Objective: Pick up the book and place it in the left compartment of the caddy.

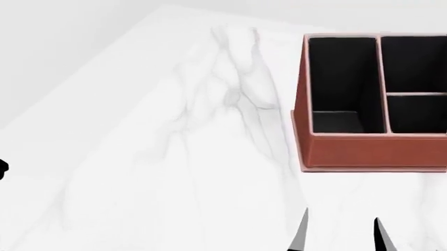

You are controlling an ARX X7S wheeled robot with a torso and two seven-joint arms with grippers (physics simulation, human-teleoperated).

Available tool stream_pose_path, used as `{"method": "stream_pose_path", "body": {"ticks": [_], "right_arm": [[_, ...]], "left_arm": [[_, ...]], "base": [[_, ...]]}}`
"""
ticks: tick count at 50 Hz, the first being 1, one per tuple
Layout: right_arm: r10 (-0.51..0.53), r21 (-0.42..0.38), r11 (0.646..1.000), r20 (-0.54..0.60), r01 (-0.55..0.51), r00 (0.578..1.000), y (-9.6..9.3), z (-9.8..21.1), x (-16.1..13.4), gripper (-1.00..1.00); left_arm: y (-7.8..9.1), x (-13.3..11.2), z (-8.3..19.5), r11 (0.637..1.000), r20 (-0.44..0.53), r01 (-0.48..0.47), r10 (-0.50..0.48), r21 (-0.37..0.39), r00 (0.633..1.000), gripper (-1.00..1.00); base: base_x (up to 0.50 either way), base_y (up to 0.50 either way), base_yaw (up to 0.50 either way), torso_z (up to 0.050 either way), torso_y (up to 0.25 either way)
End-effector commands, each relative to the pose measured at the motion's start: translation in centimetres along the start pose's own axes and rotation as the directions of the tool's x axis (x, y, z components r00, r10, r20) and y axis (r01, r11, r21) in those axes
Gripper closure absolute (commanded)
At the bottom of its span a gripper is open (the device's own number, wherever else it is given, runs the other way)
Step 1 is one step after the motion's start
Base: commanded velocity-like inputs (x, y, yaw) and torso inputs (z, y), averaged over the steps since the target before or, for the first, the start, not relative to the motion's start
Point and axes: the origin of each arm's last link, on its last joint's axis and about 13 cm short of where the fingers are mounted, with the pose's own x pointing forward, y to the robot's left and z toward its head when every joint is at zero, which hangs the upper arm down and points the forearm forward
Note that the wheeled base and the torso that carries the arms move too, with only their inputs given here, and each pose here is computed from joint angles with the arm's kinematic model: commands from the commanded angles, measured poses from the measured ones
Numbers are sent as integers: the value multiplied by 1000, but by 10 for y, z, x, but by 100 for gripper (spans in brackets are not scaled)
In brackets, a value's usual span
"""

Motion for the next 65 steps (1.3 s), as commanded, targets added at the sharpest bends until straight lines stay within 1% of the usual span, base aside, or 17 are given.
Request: {"method": "stream_pose_path", "body": {"ticks": [1, 12, 23, 30, 31, 33, 34, 39, 40, 42, 45, 48, 53, 57, 60, 61, 65], "right_arm": [[2, 26, 1000, 19, -2, 1000, 2, 5, -6, -100], [-39, 21, 999, 24, 39, 999, 1, 5, -5, -100], [-57, 40, 998, 6, 57, 998, -1, 4, -4, -100], [-241, 14, 970, -14, 241, 971, 0, 2, 2, -100], [-301, -11, 953, -10, 301, 953, 1, 1, 4, -100], [-326, -16, 945, -11, 326, 945, 2, 0, 5, -100], [-394, -29, 919, 1, 394, 919, 2, -1, 7, -100], [-537, -42, 842, 37, 538, 843, 3, 0, 7, -100], [-585, -36, 809, 51, 587, 809, 3, 1, 6, -100], [-631, -44, 772, 71, 634, 773, 1, 1, 4, -100], [-655, -56, 750, 80, 659, 752, 1, 2, 4, -100], [-721, -77, 682, 94, 727, 687, -1, 4, 2, -100], [-762, -99, 633, 93, 768, 640, -3, 3, 4, -100], [-825, -139, 543, 92, 828, 557, -4, 1, 5, -100], [-833, -164, 530, 83, 832, 547, -5, -2, 9, -100], [-849, -184, 501, 84, 846, 521, -5, -3, 10, -100], [-851, -199, 497, 77, 845, 519, -5, -6, 12, -100]], "left_arm": [[3, -7, 4, 999, -8, 39, -39, -29, 999, -100], [3, -7, 5, 999, -5, 39, -40, -28, 999, -100], [3, -7, 5, 999, -5, 39, -39, -29, 999, -100], [3, -7, 5, 999, -6, 40, -40, -27, 999, -100], [3, -7, 5, 999, -5, 40, -41, -29, 999, -100], [3, -7, 5, 999, -5, 40, -41, -29, 999, -100], [3, -7, 5, 999, -6, 40, -40, -29, 999, -100], [3, -8, 5, 999, -5, 41, -42, -28, 999, -100], [3, -8, 5, 999, -5, 41, -41, -30, 999, -100], [3, -8, 5, 999, -5, 40, -41, -30, 999, -100], [3, -9, 5, 999, -5, 43, -43, -28, 999, -100], [2, -10, 5, 999, -4, 46, -47, -26, 999, -100], [3, -9, 5, 999, -4, 46, -46, -27, 999, -100], [2, -9, 5, 998, -3, 50, -50, -24, 999, -100], [2, -9, 5, 998, -3, 50, -50, -25, 999, -100], [2, -9, 5, 998, -3, 49, -49, -25, 999, -100], [2, -8, 5, 999, -2, 47, -47, -27, 999, -100]], "base": [[472, 164, 0, 0, 0], [472, 164, 0, 0, 1], [18, 6, 0, 0, 1], [0, 0, 0, 0, 0], [0, 0, 0, 0, 0], [0, 0, 0, 0, 0], [0, 0, 0, 0, 0], [0, 0, 0, 0, 0], [0, 0, 0, 0, 0], [0, 0, 0, 0, 0], [0, 0, 0, 0, 0], [0, 0, 0, 0, 0], [0, 0, 0, 0, 0], [0, 0, 0, 0, 0], [0, 0, 0, 0, 0], [0, 0, 0, 0, 0], [0, 0, 0, 0, 0]]}}
